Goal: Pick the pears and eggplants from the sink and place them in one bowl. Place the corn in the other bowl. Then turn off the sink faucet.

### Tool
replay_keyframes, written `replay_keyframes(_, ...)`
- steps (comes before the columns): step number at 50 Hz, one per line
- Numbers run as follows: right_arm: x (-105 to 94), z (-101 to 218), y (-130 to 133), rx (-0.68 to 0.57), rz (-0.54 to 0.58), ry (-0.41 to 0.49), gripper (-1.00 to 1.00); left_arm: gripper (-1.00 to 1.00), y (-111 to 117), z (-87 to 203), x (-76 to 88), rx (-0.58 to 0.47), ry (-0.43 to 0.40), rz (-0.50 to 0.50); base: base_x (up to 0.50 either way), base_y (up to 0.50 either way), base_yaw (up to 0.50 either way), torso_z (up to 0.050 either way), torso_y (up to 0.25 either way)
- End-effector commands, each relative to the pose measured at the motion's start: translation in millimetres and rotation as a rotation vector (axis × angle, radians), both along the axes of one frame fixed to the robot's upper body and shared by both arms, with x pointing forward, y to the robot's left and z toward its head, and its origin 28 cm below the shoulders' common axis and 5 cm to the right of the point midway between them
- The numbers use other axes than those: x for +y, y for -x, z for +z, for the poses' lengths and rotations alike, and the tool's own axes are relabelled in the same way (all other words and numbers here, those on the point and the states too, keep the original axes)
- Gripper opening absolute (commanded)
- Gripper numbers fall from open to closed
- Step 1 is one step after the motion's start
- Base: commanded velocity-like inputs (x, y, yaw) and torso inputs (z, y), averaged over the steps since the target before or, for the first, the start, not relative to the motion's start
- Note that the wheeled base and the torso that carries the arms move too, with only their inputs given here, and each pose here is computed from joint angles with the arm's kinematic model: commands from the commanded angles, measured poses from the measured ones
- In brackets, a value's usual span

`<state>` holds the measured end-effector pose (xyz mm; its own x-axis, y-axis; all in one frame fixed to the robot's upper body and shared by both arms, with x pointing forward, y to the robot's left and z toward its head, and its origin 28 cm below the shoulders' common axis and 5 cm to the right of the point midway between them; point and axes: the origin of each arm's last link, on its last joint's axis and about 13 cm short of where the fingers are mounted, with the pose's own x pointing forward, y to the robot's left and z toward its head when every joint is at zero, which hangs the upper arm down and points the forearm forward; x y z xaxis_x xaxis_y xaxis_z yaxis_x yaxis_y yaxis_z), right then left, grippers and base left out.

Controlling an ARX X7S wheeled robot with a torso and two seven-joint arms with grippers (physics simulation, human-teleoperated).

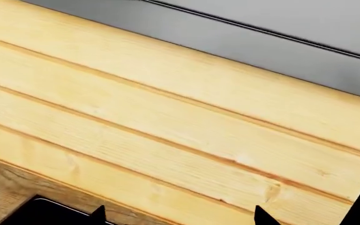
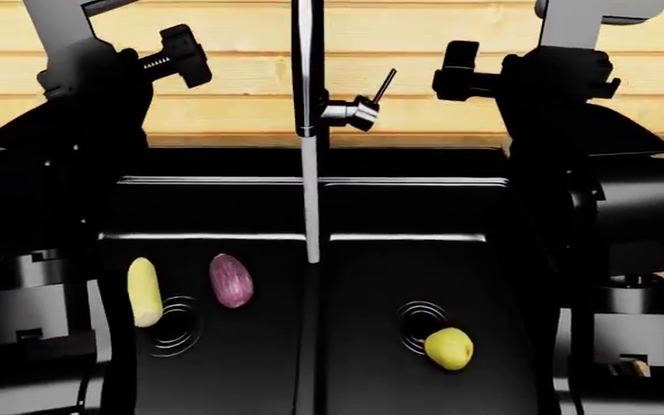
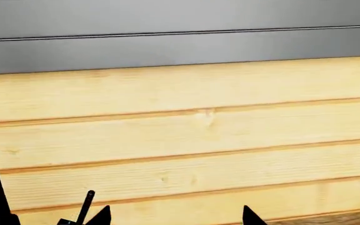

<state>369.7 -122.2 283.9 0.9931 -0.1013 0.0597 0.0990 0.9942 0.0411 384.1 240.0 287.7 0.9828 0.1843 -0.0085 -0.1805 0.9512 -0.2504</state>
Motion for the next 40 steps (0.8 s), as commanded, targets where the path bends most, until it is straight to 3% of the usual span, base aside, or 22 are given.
replay_keyframes(1, -0.4, -1.0, 2.0, 0.004, 0.020, -0.027, 1.00, 1.00, 2.0, -0.3, 2.6, 0.001, 0.002, 0.004, 0.50, 0.00, 0.00, 0.000, 0.000)
replay_keyframes(5, -0.5, -0.1, 7.1, 0.023, 0.044, -0.025, 1.00, 1.00, 6.5, -3.5, 2.4, 0.023, 0.007, 0.024, 0.38, 0.00, 0.00, 0.000, 0.003)
replay_keyframes(6, -0.6, 1.6, 10.9, 0.030, 0.057, -0.011, 1.00, 1.00, 10.6, -2.9, 2.7, 0.022, 0.035, 0.004, 0.00, 0.00, 0.00, 0.000, 0.000)
replay_keyframes(9, -3.6, 9.1, 23.5, 0.040, 0.079, 0.018, 1.00, 1.00, 25.1, -1.3, 0.2, 0.048, 0.005, -0.067, 0.00, 0.00, 0.00, 0.000, 0.000)
replay_keyframes(10, -4.4, 13.3, 29.9, 0.050, 0.092, 0.048, 1.00, 1.00, 31.4, 0.6, 0.3, 0.060, 0.036, -0.093, 0.00, 0.00, 0.00, 0.000, 0.000)
replay_keyframes(15, -5.5, 32.2, 64.2, 0.093, 0.154, 0.198, 1.00, 1.00, 67.5, 8.9, -2.6, 0.132, 0.011, -0.152, 0.00, 0.00, 0.00, 0.000, 0.000)
replay_keyframes(18, -6.9, 41.0, 83.0, 0.099, 0.186, 0.258, 1.00, 1.00, 83.3, 9.3, -5.3, 0.189, 0.030, -0.231, 0.00, 0.00, 0.00, 0.000, 0.000)
replay_keyframes(22, -12.8, 51.5, 105.7, 0.104, 0.171, 0.322, 1.00, 1.00, 103.3, 6.9, -11.2, 0.288, 0.027, -0.257, 0.00, 0.00, 0.00, 0.000, 0.000)
replay_keyframes(24, -13.0, 53.9, 120.9, 0.119, 0.229, 0.340, 1.00, 1.00, 109.7, 2.0, -13.0, 0.333, 0.028, -0.239, 0.00, 0.00, 0.00, 0.000, 0.000)
replay_keyframes(30, -15.3, 62.0, 152.8, 0.118, 0.268, 0.381, 1.00, 1.00, 122.4, -16.5, -19.2, 0.479, -0.021, -0.257, 0.00, 0.00, 0.00, 0.000, 0.000)
replay_keyframes(36, -15.4, 65.9, 163.2, 0.096, 0.265, 0.383, 1.00, 1.00, 128.3, -28.1, -25.1, 0.482, -0.090, -0.215, 0.00, 0.00, 0.00, 0.000, 0.000)
replay_keyframes(40, -14.4, 66.3, 166.5, 0.091, 0.257, 0.382, 1.00, 1.00, 127.9, -36.0, -26.2, 0.519, -0.082, -0.198, 0.00, 0.00, 0.00, 0.000, 0.000)
